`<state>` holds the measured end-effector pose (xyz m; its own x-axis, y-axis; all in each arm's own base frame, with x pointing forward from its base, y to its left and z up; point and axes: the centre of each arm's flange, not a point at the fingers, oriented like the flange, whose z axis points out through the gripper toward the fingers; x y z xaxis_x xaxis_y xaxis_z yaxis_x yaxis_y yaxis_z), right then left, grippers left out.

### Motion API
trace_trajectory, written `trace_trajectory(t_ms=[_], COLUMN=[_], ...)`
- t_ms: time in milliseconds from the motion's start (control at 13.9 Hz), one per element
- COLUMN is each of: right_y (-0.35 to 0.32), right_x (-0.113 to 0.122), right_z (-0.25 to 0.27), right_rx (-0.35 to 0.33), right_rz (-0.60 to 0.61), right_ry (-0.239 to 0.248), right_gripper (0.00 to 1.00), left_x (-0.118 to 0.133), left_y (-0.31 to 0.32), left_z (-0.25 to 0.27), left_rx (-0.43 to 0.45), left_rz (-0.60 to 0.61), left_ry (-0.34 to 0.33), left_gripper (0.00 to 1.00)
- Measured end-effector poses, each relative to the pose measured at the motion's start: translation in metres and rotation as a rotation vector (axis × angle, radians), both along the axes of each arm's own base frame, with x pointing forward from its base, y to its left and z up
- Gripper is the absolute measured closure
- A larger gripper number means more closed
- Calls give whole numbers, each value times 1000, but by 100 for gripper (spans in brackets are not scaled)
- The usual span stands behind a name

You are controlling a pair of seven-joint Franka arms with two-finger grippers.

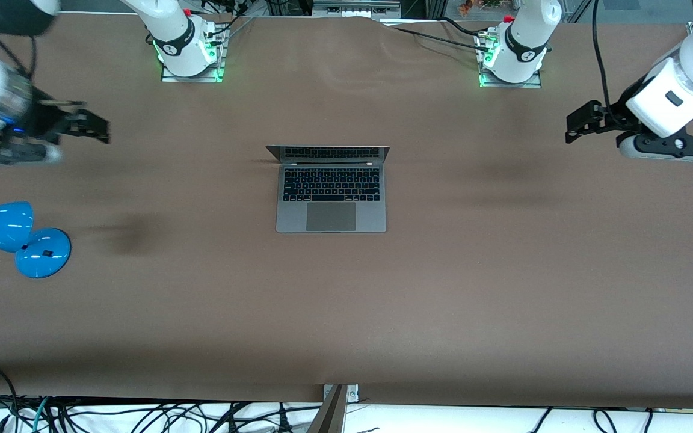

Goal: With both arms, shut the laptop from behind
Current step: 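Move both grippers toward the laptop lid's back edge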

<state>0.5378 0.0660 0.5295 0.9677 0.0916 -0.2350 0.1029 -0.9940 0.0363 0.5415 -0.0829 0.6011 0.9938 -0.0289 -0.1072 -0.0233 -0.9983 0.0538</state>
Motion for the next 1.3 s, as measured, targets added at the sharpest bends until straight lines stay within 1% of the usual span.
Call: trace_trajectory(t_ms=[72,144,216,289,361,433,505,577,649,722,794,866,938,1010,1082,1227,1299], right_y=[21,44,68,91,110,131,149,167,179,186,189,193,200,208,215,225,230], right_x=[1,2,1,-2,-6,-12,-18,-26,-32,-36,-40,-45,-50,-54,-57,-58,-59], right_z=[-17,-34,-50,-62,-71,-78,-81,-83,-84,-86,-91,-98,-106,-116,-126,-146,-153], right_rx=[-6,-10,-6,1,3,0,-5,-3,7,17,30,42,51,52,49,44,51], right_rz=[31,56,56,43,33,30,30,30,27,28,26,25,31,42,52,62,65], right_ry=[39,70,98,123,142,152,157,164,173,184,201,225,243,256,269,295,301], right_gripper=[0,0,0,0,4,15,29,41,50,60,72,84,93,99,99,99,99], left_x=[-1,-2,-4,-6,-8,-10,-13,-17,-21,-25,-29,-32,-34,-36,-38,-43,-44], left_y=[-8,-17,-29,-41,-55,-72,-90,-111,-131,-149,-167,-182,-192,-203,-213,-237,-252], left_z=[-1,-2,-4,-9,-17,-26,-35,-45,-56,-66,-77,-88,-97,-105,-114,-136,-148], left_rx=[-1,-7,-17,-28,-37,-40,-35,-27,-21,-15,-13,-13,-13,-21,-26,-31,-32], left_rz=[6,15,28,46,72,96,117,139,153,162,170,178,181,182,186,214,235], left_ry=[3,9,19,36,60,87,112,140,168,196,226,255,280,308,333,384,394], left_gripper=[0,3,4,9,10,16,17,24,37,47,59,68,79,89,99,99,99])
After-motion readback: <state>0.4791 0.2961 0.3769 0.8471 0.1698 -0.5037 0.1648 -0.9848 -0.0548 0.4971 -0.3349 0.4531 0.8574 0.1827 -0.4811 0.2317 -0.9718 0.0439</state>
